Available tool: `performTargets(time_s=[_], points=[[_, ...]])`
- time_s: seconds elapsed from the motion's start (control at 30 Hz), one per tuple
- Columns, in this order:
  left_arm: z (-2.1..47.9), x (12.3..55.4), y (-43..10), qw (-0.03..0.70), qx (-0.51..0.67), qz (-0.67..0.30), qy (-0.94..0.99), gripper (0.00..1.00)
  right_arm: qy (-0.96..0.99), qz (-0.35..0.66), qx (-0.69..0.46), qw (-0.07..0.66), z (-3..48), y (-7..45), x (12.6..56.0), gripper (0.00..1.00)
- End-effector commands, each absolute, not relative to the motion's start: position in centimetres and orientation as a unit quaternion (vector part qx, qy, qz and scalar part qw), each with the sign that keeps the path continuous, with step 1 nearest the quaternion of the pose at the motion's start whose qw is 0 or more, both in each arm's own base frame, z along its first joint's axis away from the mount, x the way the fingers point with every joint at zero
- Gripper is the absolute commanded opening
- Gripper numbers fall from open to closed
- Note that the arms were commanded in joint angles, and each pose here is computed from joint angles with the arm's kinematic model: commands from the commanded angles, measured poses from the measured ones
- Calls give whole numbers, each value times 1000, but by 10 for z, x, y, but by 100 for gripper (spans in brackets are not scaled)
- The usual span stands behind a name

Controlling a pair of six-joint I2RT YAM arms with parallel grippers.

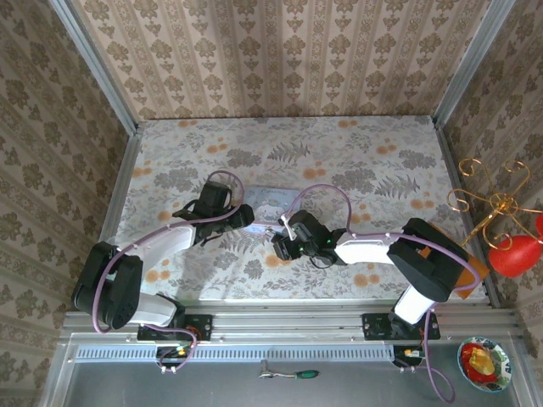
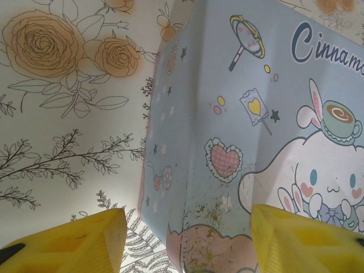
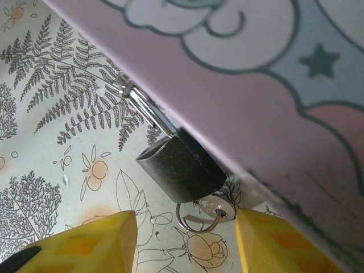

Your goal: Unlock a padlock with a key

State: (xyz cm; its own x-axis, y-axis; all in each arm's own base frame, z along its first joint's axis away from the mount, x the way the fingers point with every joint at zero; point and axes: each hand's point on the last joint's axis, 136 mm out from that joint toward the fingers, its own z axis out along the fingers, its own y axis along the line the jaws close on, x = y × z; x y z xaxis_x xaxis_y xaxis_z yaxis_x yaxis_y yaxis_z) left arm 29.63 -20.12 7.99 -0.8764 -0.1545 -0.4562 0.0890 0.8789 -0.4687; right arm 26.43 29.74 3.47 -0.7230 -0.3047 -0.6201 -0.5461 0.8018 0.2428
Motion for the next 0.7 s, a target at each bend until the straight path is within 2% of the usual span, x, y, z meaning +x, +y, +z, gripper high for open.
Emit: performTargets(time_s=[0.0, 0.1, 0.27, 0.4, 0.53, 0.67], points=[[51, 286, -186, 212, -35, -203, 955, 59, 897, 182, -283, 288, 52, 295, 266, 53], [50, 286, -187, 210, -35, -206, 955, 59, 897, 166, -301, 276, 49, 295, 266, 53], [47, 285, -185, 209, -38, -203, 956, 58, 904, 153, -310, 253, 38, 297, 270, 60], [42, 283, -187, 206, -41, -209, 955, 58, 910, 142, -306, 240, 31, 302, 278, 59], [39, 283, -187, 203, -43, -211, 955, 58, 915, 143, -298, 231, 24, 303, 285, 50], [38, 284, -184, 205, -48, -203, 956, 58, 914, 149, -298, 229, 27, 303, 282, 35]])
